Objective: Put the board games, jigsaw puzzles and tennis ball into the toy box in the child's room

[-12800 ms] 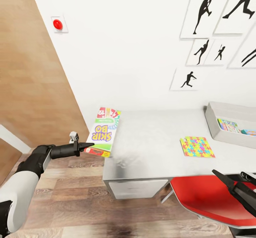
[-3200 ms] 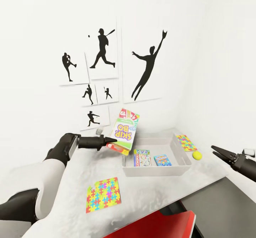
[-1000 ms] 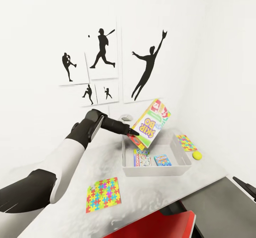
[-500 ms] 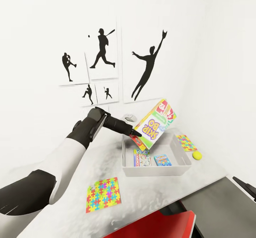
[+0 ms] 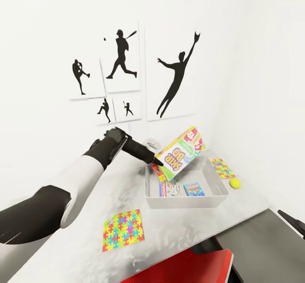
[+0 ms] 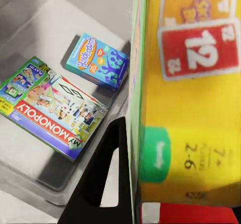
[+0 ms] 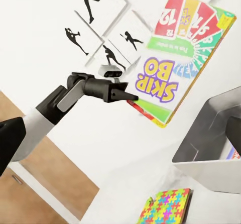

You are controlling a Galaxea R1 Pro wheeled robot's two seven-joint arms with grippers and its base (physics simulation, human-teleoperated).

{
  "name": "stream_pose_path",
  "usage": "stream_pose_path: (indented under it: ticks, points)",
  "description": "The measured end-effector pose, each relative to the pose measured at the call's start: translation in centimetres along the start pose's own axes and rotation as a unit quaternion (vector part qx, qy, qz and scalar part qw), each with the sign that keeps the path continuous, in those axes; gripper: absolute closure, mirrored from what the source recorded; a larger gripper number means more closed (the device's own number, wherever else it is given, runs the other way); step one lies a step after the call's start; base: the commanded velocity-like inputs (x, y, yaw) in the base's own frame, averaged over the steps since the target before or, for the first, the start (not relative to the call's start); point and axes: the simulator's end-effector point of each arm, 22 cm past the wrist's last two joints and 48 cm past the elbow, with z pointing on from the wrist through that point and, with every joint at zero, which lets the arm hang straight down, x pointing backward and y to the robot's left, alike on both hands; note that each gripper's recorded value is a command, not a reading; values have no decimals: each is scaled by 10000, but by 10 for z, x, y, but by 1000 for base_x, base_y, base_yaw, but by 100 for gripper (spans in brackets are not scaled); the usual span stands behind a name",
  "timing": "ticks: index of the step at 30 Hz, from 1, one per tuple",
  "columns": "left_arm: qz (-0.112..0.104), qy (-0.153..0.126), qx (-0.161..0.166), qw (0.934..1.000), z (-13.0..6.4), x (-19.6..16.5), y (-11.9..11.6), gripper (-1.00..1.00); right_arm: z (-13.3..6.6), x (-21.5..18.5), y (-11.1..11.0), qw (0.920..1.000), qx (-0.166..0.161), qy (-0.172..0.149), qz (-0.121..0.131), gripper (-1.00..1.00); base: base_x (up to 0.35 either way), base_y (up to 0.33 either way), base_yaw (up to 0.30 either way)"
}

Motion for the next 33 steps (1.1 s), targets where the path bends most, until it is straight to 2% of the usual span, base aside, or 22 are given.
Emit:
stream_pose_path:
  ticks: [3,6,10,19,23,27,33]
  points:
    - [69,145,-93,9998,4,5,4,100,0,1,0,10000,-21,11,16,-100,0,0,0]
    - [96,193,-40,9998,8,6,1,100,0,1,2,10000,-80,22,45,-100,0,0,0]
    - [165,206,11,9997,11,1,-3,100,0,2,7,9997,-235,39,93,-100,0,0,0]
    - [314,203,-37,9993,9,-14,-2,100,1,5,6,9995,-272,74,149,-100,0,0,0]
    - [499,468,-203,9974,12,-8,4,100,1,6,4,9995,-255,88,171,-100,0,0,0]
    - [602,669,-231,9957,16,0,6,100,2,7,2,9995,-236,101,193,-100,0,0,0]
    - [806,738,-188,9938,22,6,9,100,2,9,-2,9995,-206,120,219,-100,0,0,0]
